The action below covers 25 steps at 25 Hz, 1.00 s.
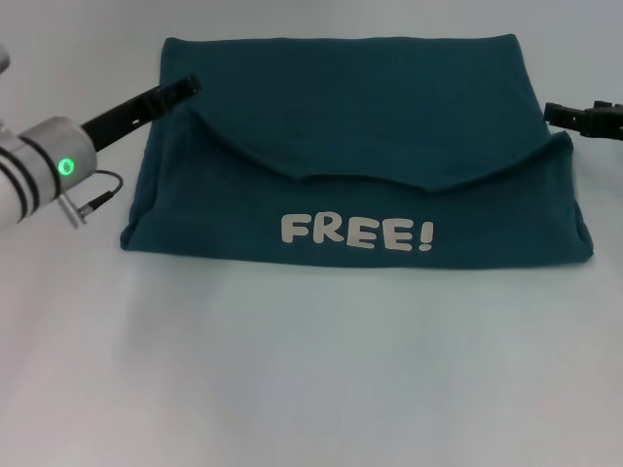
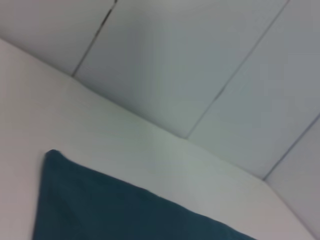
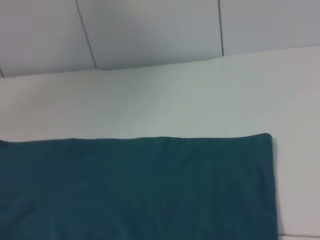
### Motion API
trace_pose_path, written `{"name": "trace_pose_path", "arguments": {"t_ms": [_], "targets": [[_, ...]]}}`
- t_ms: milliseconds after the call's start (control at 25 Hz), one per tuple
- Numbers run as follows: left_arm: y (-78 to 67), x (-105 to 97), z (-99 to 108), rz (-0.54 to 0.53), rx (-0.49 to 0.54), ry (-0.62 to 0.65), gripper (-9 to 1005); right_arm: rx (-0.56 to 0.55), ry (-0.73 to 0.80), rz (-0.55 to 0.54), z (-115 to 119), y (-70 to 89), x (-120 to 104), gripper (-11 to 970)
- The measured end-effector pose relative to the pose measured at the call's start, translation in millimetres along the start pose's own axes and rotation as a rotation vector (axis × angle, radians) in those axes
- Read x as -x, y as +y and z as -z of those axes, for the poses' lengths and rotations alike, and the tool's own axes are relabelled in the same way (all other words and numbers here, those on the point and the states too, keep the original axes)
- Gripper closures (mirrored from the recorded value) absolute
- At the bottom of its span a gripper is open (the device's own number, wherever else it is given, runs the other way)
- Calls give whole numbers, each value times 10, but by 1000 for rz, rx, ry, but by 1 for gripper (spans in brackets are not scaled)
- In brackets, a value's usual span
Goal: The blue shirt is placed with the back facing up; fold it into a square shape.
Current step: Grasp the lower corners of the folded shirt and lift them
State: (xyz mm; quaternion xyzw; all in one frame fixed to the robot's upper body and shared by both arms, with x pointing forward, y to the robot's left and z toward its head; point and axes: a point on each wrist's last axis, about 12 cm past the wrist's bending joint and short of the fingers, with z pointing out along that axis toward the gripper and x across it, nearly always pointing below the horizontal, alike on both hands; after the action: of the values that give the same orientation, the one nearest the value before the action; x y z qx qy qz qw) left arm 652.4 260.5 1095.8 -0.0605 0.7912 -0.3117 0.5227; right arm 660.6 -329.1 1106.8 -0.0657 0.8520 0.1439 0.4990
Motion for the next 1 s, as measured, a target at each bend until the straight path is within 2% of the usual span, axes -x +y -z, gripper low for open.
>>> {"name": "trace_pose_path", "arguments": {"t_ms": [40,240,440,640,1000], "targets": [[17,1,32,0,-10,-2,335,16,-2,-9,35,-13,-1,133],[90,7,205,-3,-69,10,214,114,0,-63,253,-67,12,111],[115,-44,347,-65,-119,85,92,200,60,-140,466,-130,-51,112],[216,-95,572,-104,-140,119,92,294,123,-231,654,-156,-129,118],[337,-207,738,-157,-114,146,92,353,138,-318,803,-183,-175,123]]}}
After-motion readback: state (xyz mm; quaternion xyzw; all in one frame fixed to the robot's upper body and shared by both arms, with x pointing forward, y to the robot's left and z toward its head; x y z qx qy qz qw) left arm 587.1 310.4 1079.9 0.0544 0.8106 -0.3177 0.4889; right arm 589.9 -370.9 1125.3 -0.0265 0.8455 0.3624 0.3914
